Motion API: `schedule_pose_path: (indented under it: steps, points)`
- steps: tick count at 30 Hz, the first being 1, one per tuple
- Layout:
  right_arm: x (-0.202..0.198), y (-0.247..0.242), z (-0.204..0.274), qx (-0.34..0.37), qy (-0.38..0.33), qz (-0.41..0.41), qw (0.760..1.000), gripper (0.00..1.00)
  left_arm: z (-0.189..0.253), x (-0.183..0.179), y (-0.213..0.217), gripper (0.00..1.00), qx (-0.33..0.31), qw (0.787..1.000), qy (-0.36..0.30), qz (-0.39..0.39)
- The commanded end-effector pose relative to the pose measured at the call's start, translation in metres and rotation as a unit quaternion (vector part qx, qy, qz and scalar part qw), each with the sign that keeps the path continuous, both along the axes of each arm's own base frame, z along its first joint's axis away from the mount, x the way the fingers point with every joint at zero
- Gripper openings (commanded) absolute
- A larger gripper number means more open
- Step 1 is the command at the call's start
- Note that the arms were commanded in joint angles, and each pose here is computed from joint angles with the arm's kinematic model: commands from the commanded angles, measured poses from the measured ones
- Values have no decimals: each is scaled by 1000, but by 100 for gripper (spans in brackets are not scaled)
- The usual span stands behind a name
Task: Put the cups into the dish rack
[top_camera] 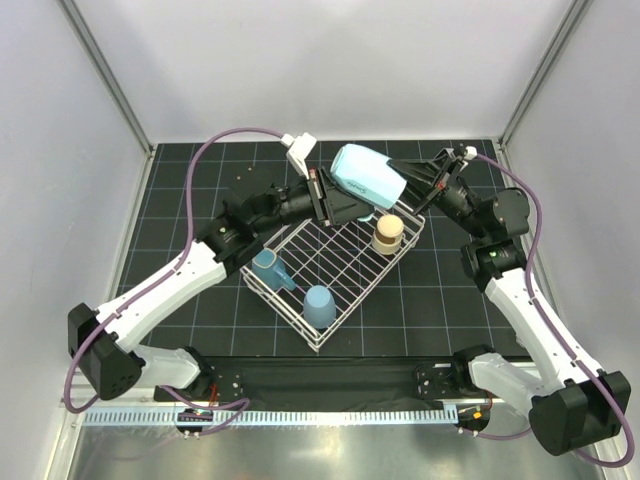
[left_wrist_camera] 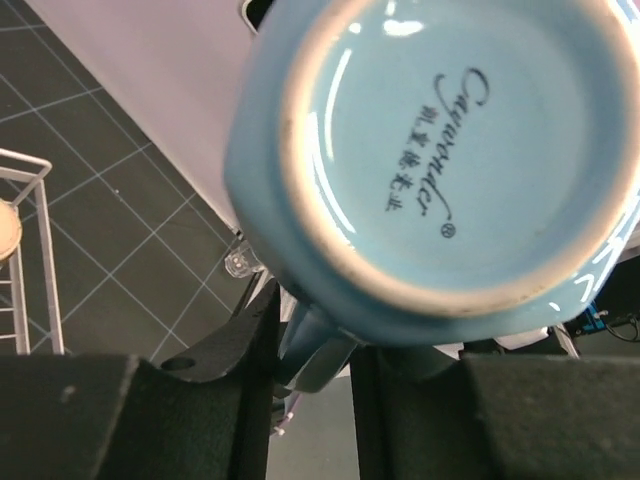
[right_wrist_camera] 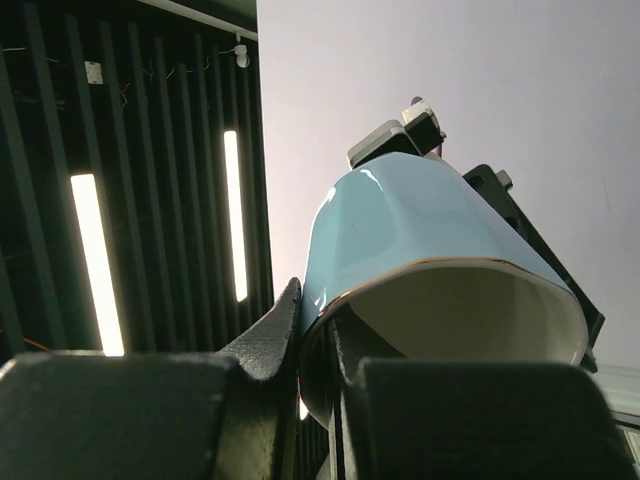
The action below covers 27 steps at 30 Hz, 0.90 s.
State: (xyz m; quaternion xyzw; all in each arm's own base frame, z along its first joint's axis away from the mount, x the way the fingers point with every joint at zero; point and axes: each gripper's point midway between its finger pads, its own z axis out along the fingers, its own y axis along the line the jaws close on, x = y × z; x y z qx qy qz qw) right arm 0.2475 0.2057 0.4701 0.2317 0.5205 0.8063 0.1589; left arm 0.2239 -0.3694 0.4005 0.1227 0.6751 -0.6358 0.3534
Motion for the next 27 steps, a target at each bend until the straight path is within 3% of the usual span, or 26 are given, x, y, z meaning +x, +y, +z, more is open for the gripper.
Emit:
schedule_pose_path:
  steps: [1,2,6,20,22,25,27]
  points:
    - [-18,-12,35,109,73,62,989,4,65,-7,25,34,-85,993,-66,42]
    - [-19,-13,38,111,75,62,989,4,63,-7,26,47,-83,993,-69,43]
    - [-21,-12,39,112,89,68,987,4,62,-6,25,59,-85,993,-77,41]
    - [-14,-18,51,151,99,72,981,4,68,-18,9,40,-111,990,-92,-8]
    - [-14,-20,57,160,96,74,980,4,63,-19,4,40,-106,990,-90,-18]
    - [-13,-22,62,169,93,74,978,4,57,-18,0,52,-99,991,-85,-24]
    - [-13,-21,63,167,93,75,979,4,55,-16,-1,53,-96,992,-82,-23]
